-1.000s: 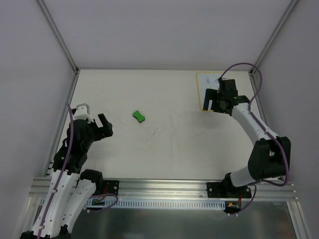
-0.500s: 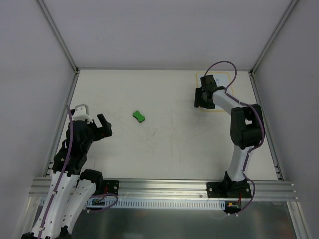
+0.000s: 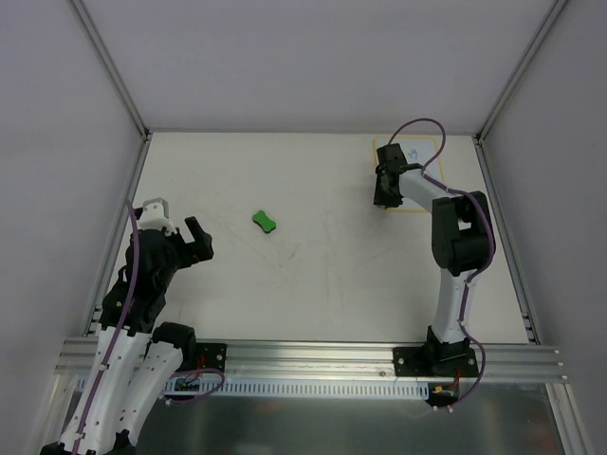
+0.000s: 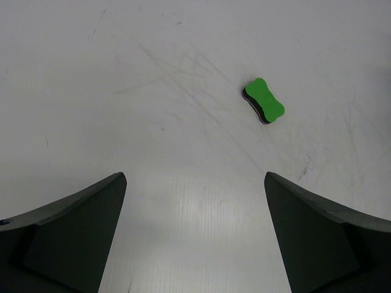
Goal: Erase the whiteboard
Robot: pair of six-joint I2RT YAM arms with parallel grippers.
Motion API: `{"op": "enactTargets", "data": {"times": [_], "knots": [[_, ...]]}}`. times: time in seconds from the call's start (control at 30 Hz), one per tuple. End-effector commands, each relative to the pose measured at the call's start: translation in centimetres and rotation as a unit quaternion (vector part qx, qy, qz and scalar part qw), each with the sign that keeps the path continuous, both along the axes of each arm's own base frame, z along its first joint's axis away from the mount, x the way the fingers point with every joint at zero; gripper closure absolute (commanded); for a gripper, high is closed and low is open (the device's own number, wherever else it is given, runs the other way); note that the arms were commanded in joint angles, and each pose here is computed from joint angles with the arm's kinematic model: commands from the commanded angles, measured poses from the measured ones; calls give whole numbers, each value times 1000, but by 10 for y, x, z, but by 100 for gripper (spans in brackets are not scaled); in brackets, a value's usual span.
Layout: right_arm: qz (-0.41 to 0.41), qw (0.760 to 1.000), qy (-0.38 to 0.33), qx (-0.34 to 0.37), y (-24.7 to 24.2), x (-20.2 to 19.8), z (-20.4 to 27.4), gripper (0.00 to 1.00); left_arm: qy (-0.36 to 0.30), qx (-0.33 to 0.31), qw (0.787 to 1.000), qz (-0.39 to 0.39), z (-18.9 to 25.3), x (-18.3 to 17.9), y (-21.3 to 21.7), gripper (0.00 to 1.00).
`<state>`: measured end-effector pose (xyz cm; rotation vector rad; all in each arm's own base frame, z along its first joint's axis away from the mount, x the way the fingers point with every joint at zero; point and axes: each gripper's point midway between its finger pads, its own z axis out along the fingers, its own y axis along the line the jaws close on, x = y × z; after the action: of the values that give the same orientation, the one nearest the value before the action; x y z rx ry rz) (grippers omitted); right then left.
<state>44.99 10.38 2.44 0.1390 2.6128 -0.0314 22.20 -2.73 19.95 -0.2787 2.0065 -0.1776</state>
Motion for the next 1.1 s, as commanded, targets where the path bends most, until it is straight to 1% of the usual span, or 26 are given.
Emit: {"op": "enactTargets", "data": {"times": [0.0, 0.13, 0.2, 0.23, 0.27, 0.3, 0.4, 0.47, 0.53, 0.57, 0.63, 0.67, 0.73, 0.77, 0.9, 0.97, 1.07], "knots": [[-8, 1000, 6, -6, 7, -5, -2, 73, -15, 1, 1000, -3, 5, 4, 0, 1], [-11, 999, 32, -4, 13, -22, -2, 78, -18, 0, 1000, -2, 7, 4, 0, 1], [-1, 998, 52, -19, 20, -37, -4, 83, -20, 0, 1000, -1, 7, 4, 0, 1], [2, 998, 57, -29, 20, -42, -5, 83, -20, 1, 1000, -1, 7, 4, 0, 1], [13, 997, 64, -32, 30, -50, -5, 83, -21, 0, 1000, -2, 7, 3, 0, 1], [26, 996, 83, -25, 39, -63, -9, 83, -23, 1, 1000, -1, 8, 3, 1, 1], [58, 993, 103, -8, 68, -90, -10, 83, -26, 0, 1000, 0, 8, 2, 1, 1], [90, 988, 124, 2, 89, -120, -14, 83, -27, 0, 1000, 0, 8, 2, 1, 1], [102, 984, 149, -1, 97, -149, -23, 82, -28, -1, 1000, 1, 8, 1, 1, 1], [121, 981, 152, -1, 110, -164, -22, 82, -29, -1, 1000, 1, 8, 1, 1, 1], [131, 976, 172, 10, 121, -189, -26, 82, -32, -2, 999, 1, 8, 0, 2, 1], [146, 971, 187, 3, 126, -211, -33, 81, -33, -2, 999, 2, 8, -1, 2, 1], [163, 968, 190, 7, 134, -230, -30, 80, -34, -3, 999, 2, 9, -1, 2, 1], [178, 964, 196, 0, 140, -249, -31, 80, -33, -3, 999, 1, 8, -1, 2, 1], [223, 956, 187, 14, 165, -286, -17, 75, -32, -4, 999, -2, 8, -1, 0, 1], [248, 954, 168, 24, 177, -296, -3, 73, -32, -5, 999, -3, 8, -1, 0, 1], [249, 961, 111, 44, 180, -281, 30, 68, -32, -5, 999, -3, 8, -1, 0, 1]]}}
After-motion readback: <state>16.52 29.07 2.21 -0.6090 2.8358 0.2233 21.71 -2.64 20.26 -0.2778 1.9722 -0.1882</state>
